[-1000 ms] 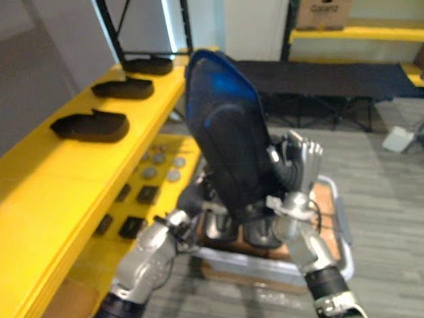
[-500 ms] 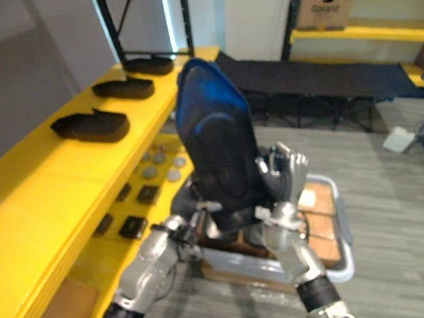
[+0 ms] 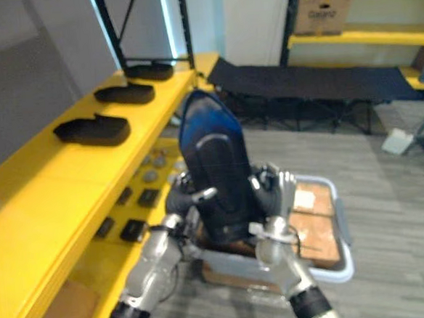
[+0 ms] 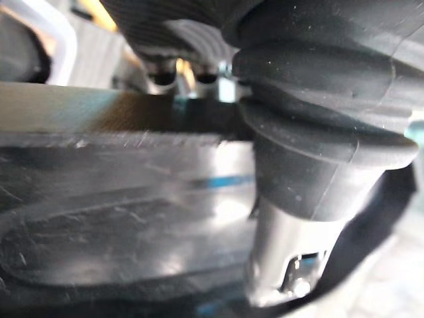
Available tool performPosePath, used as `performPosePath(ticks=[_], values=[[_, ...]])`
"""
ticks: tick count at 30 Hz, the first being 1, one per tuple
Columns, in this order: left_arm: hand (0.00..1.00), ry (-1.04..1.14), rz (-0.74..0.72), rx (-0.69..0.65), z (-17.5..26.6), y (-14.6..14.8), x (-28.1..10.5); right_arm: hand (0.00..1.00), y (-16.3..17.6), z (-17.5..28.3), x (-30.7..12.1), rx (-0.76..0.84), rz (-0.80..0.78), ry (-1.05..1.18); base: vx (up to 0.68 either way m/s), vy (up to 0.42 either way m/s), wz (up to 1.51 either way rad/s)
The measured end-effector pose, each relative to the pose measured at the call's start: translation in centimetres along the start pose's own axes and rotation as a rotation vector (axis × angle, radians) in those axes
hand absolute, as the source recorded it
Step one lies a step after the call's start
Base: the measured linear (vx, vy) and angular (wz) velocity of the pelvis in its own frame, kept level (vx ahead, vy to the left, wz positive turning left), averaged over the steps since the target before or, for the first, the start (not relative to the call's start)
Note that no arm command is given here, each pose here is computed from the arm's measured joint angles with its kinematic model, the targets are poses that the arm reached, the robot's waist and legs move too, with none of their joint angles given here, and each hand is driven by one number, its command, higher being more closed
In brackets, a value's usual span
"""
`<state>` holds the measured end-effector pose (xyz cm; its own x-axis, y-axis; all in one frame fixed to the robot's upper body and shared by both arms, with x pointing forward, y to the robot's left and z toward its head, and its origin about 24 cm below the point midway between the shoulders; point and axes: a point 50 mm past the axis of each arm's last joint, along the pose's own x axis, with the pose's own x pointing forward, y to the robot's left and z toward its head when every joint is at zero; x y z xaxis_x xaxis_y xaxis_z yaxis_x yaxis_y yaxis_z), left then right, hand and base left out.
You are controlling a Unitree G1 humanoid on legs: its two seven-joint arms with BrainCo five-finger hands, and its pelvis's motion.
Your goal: Walk over and take plastic housings, then place them on the shelf
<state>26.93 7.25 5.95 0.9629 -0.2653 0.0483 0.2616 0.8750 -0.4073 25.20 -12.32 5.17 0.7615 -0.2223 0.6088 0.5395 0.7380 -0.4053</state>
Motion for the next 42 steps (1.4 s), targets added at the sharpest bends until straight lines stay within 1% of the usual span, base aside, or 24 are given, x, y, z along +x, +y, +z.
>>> performPosePath(ticks=[7, 11, 14, 17, 18, 20, 22, 24, 28, 30, 32, 33, 34, 35, 37, 39, 41, 42], values=[[1.0, 0.108, -0.051, -0.021, -0.5, 0.1, 0.7, 1.0, 0.0, 0.0, -0.4, 0.016, -0.039, 0.026, 0.0, 0.0, 0.0], [1.0, 0.124, -0.062, -0.027, -0.6, 0.0, 0.7, 1.0, 0.0, 0.1, -0.4, 0.025, -0.055, 0.029, 0.0, 0.0, 0.0], [1.0, 0.153, -0.081, -0.052, -0.7, 0.1, 0.7, 1.0, -0.1, 0.3, -0.4, 0.024, -0.054, 0.015, -0.01, 0.015, 0.04], [1.0, 0.164, -0.099, -0.11, -0.4, 0.3, 0.8, 1.0, -0.1, 0.9, -0.1, 0.04, -0.063, -0.014, 0.01, 0.007, 0.0], [1.0, 0.169, -0.107, -0.134, -0.3, 0.4, 0.8, 0.0, 0.0, 1.0, 0.1, 0.044, -0.066, -0.019, 0.0, 0.0, 0.0], [1.0, 0.174, -0.116, -0.175, -0.3, 0.2, 0.8, 0.0, -0.1, 1.3, 0.3, 0.05, -0.076, -0.026, 0.0, 0.0, 0.0], [1.0, 0.188, -0.117, -0.248, -0.7, 0.1, 0.8, 0.0, -0.1, 2.1, 0.5, 0.085, -0.087, -0.039, 0.0, 0.0, 0.0], [1.0, 0.206, -0.102, -0.326, -1.1, 0.8, 0.8, 0.0, 0.3, 2.5, 0.6, 0.107, -0.061, -0.06, 0.0, 0.0, 0.0], [1.0, 0.19, -0.088, -0.393, -1.1, 1.1, 0.7, 0.0, 0.5, 3.3, 1.2, 0.151, -0.054, -0.091, -0.02, 0.014, 0.02], [1.0, 0.15, -0.079, -0.402, -0.7, 1.3, 0.8, 0.0, 0.6, 3.7, 1.9, 0.224, -0.04, -0.084, 0.0, 0.0, 0.0], [1.0, 0.084, -0.068, -0.353, 0.2, 1.5, 0.5, 0.0, 0.8, 4.0, 2.3, 0.35, 0.016, -0.029, 0.0, 0.0, 0.0], [1.0, 0.022, -0.057, -0.295, 1.1, 1.6, 0.1, 0.0, 0.8, 4.1, 2.4, 0.414, 0.047, -0.01, 0.0, 0.0, 0.0], [1.0, -0.051, -0.03, -0.199, 2.2, 1.5, -0.3, 0.0, 0.6, 4.4, 2.5, 0.476, 0.061, -0.008, 0.0, 0.0, 0.0], [1.0, -0.091, -0.021, -0.155, 2.9, 1.3, -0.6, 0.0, 0.4, 4.6, 2.5, 0.502, 0.062, -0.008, 0.0, 0.019, 0.08], [1.0, -0.24, -0.015, -0.008, 5.4, 0.5, -2.0, 0.0, -1.0, 5.1, 2.3, 0.598, 0.079, -0.019, 0.02, 0.018, 0.18], [1.0, -0.328, -0.009, 0.073, 6.9, 0.4, -2.7, 0.0, -2.0, 5.2, 2.5, 0.65, 0.088, -0.023, 0.02, 0.013, 0.14], [1.0, -0.417, 0.036, 0.139, 8.1, 0.8, -3.5, 0.0, -2.8, 4.7, 2.6, 0.694, 0.083, 0.003, -0.01, 0.009, 0.02], [1.0, -0.47, 0.076, 0.145, 8.8, 1.4, -4.0, 0.0, -3.7, 3.9, 2.7, 0.733, 0.032, 0.053, 0.0, 0.0, 0.0]])
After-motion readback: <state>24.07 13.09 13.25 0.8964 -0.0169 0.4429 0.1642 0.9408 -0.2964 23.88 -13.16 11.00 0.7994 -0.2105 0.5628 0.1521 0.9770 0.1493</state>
